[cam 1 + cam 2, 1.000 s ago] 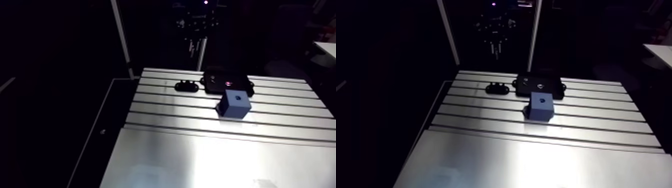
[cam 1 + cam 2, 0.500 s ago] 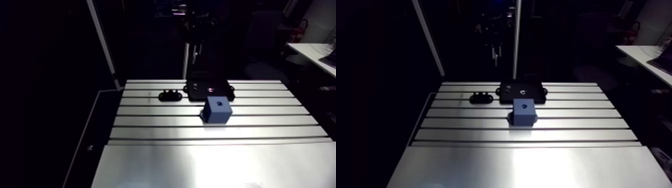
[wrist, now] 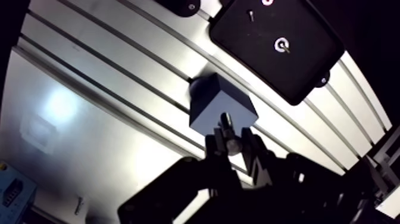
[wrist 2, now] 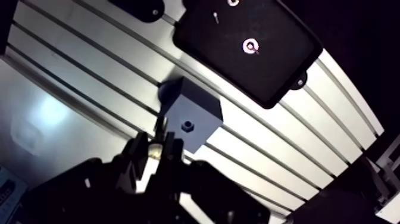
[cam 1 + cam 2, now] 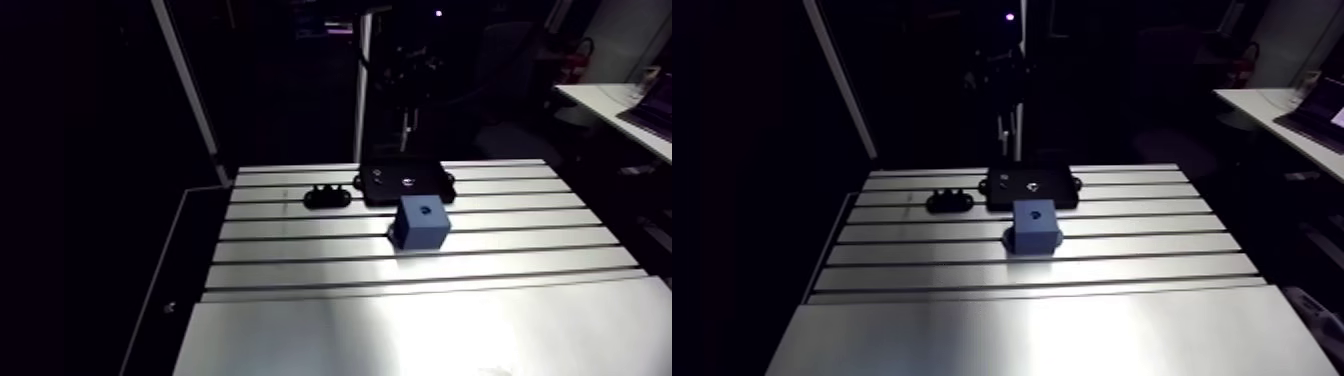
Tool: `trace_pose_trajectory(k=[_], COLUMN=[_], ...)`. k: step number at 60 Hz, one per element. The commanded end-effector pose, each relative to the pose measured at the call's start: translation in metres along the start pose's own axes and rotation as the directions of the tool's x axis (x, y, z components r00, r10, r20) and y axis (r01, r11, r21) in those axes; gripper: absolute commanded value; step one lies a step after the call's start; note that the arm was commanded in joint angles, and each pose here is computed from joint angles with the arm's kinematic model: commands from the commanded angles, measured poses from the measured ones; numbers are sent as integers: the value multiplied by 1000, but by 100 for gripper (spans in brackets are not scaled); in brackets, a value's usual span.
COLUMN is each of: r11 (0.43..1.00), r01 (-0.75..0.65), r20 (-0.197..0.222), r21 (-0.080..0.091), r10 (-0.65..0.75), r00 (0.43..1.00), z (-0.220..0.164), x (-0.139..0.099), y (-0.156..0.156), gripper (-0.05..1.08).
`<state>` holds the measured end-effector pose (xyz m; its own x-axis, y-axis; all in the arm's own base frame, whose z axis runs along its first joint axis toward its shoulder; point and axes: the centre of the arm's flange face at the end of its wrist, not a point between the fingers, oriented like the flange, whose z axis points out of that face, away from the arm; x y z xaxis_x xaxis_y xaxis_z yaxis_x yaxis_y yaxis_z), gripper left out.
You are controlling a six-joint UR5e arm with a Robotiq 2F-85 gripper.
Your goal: Pick up the M10 bolt and insert it into the hex recess until seated.
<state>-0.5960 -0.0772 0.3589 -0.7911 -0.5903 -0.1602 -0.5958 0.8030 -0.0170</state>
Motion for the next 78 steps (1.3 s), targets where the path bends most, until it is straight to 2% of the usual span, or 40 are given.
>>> trace_pose_trajectory(k=[1,19,27,41,52,62,71,78], r11=[1000,999,998,998,998,998,998,998], r01=[-1,-47,-54,-59,-62,-58,-59,-57], r20=[25,46,48,40,15,17,7,8], r21=[12,25,9,2,-20,-16,-25,-22], r10=[0,46,54,59,62,59,59,57], r00=[1000,998,997,997,998,998,998,998], z=[7,21,30,41,43,47,51,54], x=[-14,-43,-50,-52,-50,-54,-54,-54], y=[5,15,13,14,16,22,22,21], gripper=[79,79,79,79,79,79,79,79])
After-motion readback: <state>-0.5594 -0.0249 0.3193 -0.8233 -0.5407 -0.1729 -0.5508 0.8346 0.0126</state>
